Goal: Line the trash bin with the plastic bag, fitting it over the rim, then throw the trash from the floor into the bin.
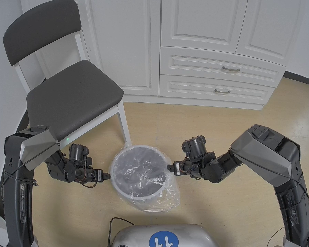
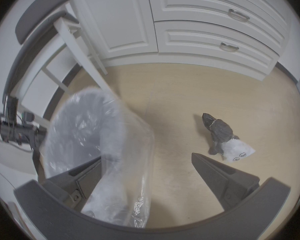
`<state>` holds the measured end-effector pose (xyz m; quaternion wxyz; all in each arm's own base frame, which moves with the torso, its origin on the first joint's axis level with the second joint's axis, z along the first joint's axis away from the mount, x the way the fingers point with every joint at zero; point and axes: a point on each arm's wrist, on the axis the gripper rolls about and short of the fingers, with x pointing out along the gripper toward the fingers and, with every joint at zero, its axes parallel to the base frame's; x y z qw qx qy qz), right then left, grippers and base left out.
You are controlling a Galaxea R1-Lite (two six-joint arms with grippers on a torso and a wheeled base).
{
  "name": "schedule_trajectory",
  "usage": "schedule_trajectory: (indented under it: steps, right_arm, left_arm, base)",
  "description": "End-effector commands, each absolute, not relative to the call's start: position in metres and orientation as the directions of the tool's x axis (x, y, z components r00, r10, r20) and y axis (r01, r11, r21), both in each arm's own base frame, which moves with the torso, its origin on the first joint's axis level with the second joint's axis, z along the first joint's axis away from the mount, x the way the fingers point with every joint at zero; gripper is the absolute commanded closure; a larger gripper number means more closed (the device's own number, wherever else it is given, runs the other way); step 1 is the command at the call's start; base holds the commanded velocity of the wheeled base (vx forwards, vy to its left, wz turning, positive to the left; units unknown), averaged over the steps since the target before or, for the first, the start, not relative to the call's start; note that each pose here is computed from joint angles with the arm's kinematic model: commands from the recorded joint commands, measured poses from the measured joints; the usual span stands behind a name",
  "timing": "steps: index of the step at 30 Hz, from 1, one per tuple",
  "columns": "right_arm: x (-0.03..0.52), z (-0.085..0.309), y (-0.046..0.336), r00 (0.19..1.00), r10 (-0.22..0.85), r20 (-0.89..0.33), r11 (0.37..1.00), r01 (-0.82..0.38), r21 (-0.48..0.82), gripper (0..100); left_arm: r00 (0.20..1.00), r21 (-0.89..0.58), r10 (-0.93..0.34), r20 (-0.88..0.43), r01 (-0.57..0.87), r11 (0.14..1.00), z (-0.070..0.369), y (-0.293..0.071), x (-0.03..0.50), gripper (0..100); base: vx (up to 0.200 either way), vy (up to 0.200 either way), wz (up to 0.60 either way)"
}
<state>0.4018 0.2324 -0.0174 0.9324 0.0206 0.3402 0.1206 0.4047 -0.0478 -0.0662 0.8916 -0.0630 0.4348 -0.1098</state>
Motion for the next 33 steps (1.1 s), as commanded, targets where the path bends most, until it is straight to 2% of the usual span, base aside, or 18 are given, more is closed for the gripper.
schedule_trajectory:
  steps: [1, 8, 16, 19, 26, 33]
  right_arm:
    - [0.396, -0.014, 0.256, 0.736, 0.312, -0.6, 0.95, -0.228, 0.214, 0]
    - [0.384, -0.029, 0.28, 0.712, 0.348, -0.61, 0.937, -0.235, 0.26, 0]
    - [0.382, -0.05, 0.298, 0.709, 0.331, -0.623, 0.943, -0.231, 0.237, 0]
    - [0.38, -0.052, 0.298, 0.699, 0.322, -0.639, 0.947, -0.231, 0.225, 0]
    - [0.369, -0.041, 0.279, 0.609, 0.258, -0.75, 0.959, -0.258, 0.121, 0]
    - [0.364, -0.037, 0.27, 0.574, 0.285, -0.768, 0.945, -0.304, 0.124, 0]
  left_arm:
    - [0.599, -0.208, -0.252, -0.76, 0.142, 0.968, -0.066, -0.048, 0.405, 0]
    - [0.598, -0.207, -0.25, -0.762, 0.141, 0.968, -0.066, -0.048, 0.405, 0]
    - [0.598, -0.207, -0.25, -0.762, 0.141, 0.968, -0.066, -0.048, 0.405, 0]
    - [0.598, -0.207, -0.25, -0.762, 0.141, 0.968, -0.066, -0.048, 0.405, 0]
    - [0.598, -0.207, -0.25, -0.762, 0.141, 0.968, -0.066, -0.048, 0.405, 0]
    - [0.599, -0.208, -0.25, -0.761, 0.14, 0.968, -0.066, -0.048, 0.405, 0]
  base:
    - [0.0, 0.0, 0.0]
    - [0.0, 0.0, 0.0]
    - [0.0, 0.0, 0.0]
    - [0.0, 0.0, 0.0]
    - [0.0, 0.0, 0.0]
    - [0.0, 0.0, 0.0]
